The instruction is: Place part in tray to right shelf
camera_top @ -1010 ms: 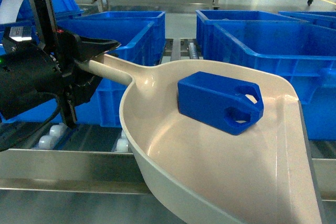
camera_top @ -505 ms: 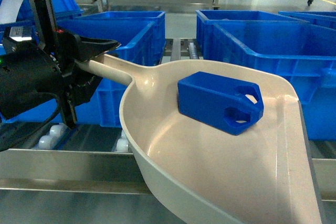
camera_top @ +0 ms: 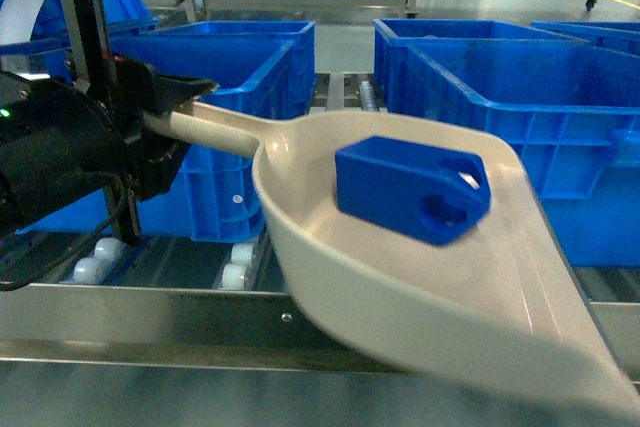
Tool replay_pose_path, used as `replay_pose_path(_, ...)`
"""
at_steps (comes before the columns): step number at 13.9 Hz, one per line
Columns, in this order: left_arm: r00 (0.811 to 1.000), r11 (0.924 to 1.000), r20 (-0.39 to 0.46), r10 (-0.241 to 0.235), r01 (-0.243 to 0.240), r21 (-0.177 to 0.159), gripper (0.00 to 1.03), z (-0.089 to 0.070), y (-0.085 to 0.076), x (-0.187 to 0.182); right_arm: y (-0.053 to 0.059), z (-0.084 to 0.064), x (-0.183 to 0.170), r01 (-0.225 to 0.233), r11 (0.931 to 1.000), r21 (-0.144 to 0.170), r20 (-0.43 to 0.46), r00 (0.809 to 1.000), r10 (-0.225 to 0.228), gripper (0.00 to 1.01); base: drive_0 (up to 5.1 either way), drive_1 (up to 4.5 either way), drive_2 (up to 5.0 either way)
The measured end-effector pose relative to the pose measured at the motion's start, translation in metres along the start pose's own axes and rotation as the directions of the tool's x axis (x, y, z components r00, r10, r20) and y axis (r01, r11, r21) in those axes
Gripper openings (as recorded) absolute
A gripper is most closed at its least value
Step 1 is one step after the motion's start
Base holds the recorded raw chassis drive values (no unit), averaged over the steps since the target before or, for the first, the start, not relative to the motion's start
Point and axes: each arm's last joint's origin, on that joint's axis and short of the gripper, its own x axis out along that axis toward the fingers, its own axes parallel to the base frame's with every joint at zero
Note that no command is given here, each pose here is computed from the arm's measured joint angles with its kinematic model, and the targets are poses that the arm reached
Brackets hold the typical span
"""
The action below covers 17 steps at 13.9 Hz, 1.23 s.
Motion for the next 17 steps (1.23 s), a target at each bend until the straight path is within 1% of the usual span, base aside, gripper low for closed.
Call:
replay_pose_path(1,0.997,0.9989,0.059,-0.041,0.040,0.026,0.12,-0.001,-0.010,-0.001,0.000,0.000,0.000,0.001,1.0000,0.000,0.000,1.000,-0.001,0.98,0.0,0.00,0.0)
replay_pose_path(2,0.996,0.9972,0.073,-0.058,0.054,0.051,0.12,-0.004,-0.013,-0.004,0.000,0.000,0.000,0.000,1.0000,0.000,0.000,1.000,0.000,0.98,0.0,0.00,0.0)
replay_pose_path(3,0.996,0.9983,0.077,-0.035,0.031,0.049,0.12,-0.005,-0.009,-0.007,0.000,0.000,0.000,0.001,1.0000,0.000,0.001,1.000,-0.001,0.98,0.0,0.00,0.0)
replay_pose_path(4,0.997,0.9989,0.080,-0.024,0.021,0.043,0.12,-0.007,-0.006,-0.011,0.000,0.000,0.000,0.000,1.0000,0.000,0.001,1.000,0.000,0.98,0.0,0.00,0.0)
replay_pose_path(6,0.997,0.9988,0.081,-0.018,0.014,0.046,0.12,-0.012,-0.007,-0.023,0.000,0.000,0.000,0.001,1.0000,0.000,0.001,1.000,-0.001,0.98,0.0,0.00,0.0)
replay_pose_path(8,0.998,0.9977,0.056,0.007,-0.011,0.066,0.12,-0.015,-0.004,-0.039,0.000,0.000,0.000,0.001,1.0000,0.000,0.001,1.000,-0.001,0.98,0.0,0.00,0.0)
replay_pose_path(9,0.998,0.9964,0.057,-0.015,0.011,0.084,0.12,-0.013,-0.010,-0.048,0.000,0.000,0.000,0.001,1.0000,0.000,0.002,1.000,-0.001,0.98,0.0,0.00,0.0)
replay_pose_path(10,0.995,0.9933,0.076,-0.063,0.055,0.101,0.12,-0.008,-0.022,-0.054,0.000,0.000,0.000,0.001,1.0000,0.000,0.001,1.000,-0.001,0.98,0.0,0.00,0.0)
replay_pose_path(11,0.988,0.9876,0.104,-0.117,0.105,0.117,0.12,-0.002,-0.036,-0.059,0.000,0.000,0.000,0.001,1.0000,0.000,0.001,1.000,-0.001,0.98,0.0,0.00,0.0)
replay_pose_path(12,0.978,0.9811,0.136,-0.161,0.143,0.130,0.12,0.005,-0.046,-0.064,0.000,0.000,0.000,0.001,1.0000,0.000,0.001,1.000,-0.001,0.98,0.0,0.00,0.0)
replay_pose_path(13,0.963,0.9728,0.175,-0.205,0.180,0.145,0.12,0.015,-0.057,-0.068,0.000,0.000,0.000,0.001,1.0000,0.000,0.001,1.000,-0.001,0.98,0.0,0.00,0.0)
replay_pose_path(14,0.948,0.9659,0.214,-0.235,0.203,0.161,0.12,0.027,-0.067,-0.068,0.000,0.000,0.000,0.001,1.0000,0.000,0.001,1.000,-0.001,0.98,0.0,0.00,0.0)
replay_pose_path(15,0.937,0.9684,0.268,-0.226,0.186,0.166,0.12,0.039,-0.077,-0.063,0.000,0.000,0.000,0.001,1.0000,0.000,0.002,1.000,-0.001,0.98,0.0,0.00,0.0)
replay_pose_path(16,0.921,0.9769,0.338,-0.193,0.148,0.154,0.12,0.054,-0.087,-0.055,0.000,0.000,0.000,0.001,1.0000,0.000,0.001,1.000,-0.001,0.98,0.0,0.00,0.0)
replay_pose_path(17,0.898,0.9836,0.412,-0.157,0.104,0.147,0.12,0.070,-0.097,-0.050,0.000,0.000,0.000,0.001,1.0000,0.000,0.002,1.000,-0.001,0.98,0.0,0.00,0.0)
